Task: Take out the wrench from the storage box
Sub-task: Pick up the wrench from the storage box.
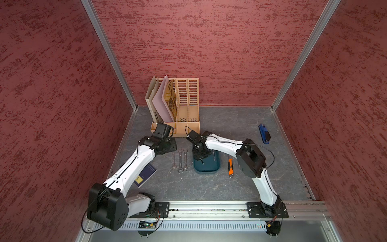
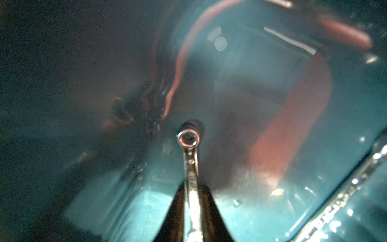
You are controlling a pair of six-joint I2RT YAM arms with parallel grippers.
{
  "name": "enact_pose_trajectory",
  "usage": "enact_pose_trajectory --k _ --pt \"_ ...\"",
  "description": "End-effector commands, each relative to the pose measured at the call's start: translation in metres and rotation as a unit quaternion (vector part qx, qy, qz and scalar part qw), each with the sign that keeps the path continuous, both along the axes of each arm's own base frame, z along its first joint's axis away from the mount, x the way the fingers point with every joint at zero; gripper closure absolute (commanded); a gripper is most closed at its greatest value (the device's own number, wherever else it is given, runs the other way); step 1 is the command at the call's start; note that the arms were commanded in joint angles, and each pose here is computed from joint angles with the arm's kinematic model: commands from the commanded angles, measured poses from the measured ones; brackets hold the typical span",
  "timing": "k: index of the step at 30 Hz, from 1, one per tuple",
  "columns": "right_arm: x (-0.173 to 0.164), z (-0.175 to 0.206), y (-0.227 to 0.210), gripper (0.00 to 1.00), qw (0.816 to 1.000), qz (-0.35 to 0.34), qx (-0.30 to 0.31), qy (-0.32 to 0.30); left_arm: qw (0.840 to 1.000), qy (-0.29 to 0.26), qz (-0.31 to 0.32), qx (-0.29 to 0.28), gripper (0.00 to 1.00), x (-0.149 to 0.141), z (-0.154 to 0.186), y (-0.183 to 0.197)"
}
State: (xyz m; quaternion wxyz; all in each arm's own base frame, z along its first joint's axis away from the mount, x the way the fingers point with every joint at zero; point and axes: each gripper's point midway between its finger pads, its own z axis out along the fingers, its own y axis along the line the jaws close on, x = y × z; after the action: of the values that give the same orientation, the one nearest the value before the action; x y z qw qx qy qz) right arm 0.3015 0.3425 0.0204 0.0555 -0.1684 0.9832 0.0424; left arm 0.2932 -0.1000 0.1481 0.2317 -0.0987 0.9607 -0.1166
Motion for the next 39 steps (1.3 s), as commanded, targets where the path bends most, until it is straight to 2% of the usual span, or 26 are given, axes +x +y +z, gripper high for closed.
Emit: enact_pose_trajectory --k 1,9,39 --pt "0.003 -0.03 -0.013 0.9 0.999 -0.004 -0.033 0.014 1.0 -0.008 -0.003 -0.011 0.51 -0.003 0.013 -0.005" --pt "0.004 -0.027 -0.018 0.95 0.999 -0.007 -0.034 0.014 0.999 -0.027 -0.008 -0.016 0.5 -0.006 0.029 -0.008" --pt "0.005 0.051 -0.048 0.97 0.999 -0.032 0.016 -0.032 0.999 -0.028 -0.008 -0.021 0.49 -0.01 0.029 -0.008"
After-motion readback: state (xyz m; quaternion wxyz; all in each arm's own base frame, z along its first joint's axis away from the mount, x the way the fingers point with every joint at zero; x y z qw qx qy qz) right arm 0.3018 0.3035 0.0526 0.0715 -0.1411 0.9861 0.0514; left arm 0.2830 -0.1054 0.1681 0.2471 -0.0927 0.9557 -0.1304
